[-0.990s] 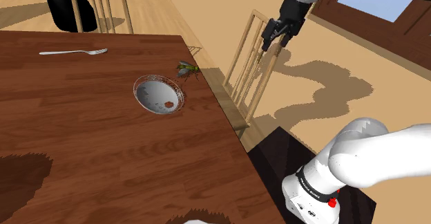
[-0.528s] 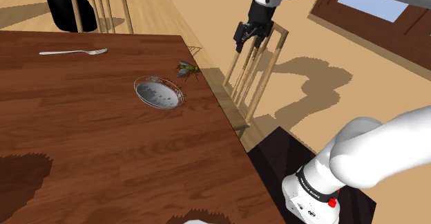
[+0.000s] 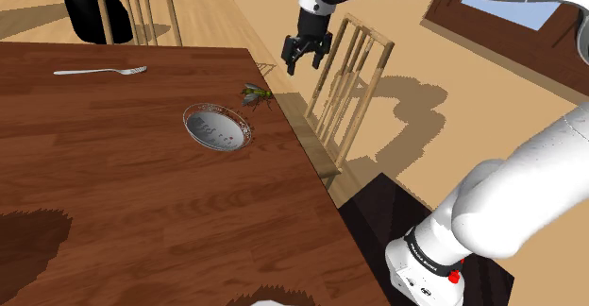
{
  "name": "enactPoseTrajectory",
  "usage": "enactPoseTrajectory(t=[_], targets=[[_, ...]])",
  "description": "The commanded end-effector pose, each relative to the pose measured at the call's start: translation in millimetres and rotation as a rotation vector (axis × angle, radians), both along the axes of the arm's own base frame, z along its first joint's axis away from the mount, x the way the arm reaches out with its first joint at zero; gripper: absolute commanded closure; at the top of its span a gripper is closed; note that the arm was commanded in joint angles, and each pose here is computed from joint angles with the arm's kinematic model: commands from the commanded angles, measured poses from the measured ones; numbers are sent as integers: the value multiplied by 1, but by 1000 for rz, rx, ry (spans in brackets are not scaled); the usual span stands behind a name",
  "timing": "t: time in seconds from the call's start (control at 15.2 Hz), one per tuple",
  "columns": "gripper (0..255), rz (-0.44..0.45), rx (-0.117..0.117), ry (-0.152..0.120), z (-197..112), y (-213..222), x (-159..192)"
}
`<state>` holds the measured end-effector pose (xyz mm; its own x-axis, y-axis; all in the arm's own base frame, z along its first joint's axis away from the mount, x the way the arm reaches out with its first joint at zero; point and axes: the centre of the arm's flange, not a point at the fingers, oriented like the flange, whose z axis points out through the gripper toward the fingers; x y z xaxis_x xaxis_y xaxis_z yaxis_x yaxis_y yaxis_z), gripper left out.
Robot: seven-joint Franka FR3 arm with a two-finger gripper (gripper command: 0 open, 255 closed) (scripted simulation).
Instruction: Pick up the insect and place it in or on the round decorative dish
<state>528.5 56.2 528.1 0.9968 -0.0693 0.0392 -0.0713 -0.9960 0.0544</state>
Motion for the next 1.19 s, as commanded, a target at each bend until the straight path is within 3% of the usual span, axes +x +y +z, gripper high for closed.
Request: enactPoseTrajectory(t=[0.0, 0.66, 1.12], targets=[[0, 11, 3, 12, -17, 15, 22], [0, 68, 18, 73, -77, 80, 127], [0, 71, 18, 76, -113, 83, 131]])
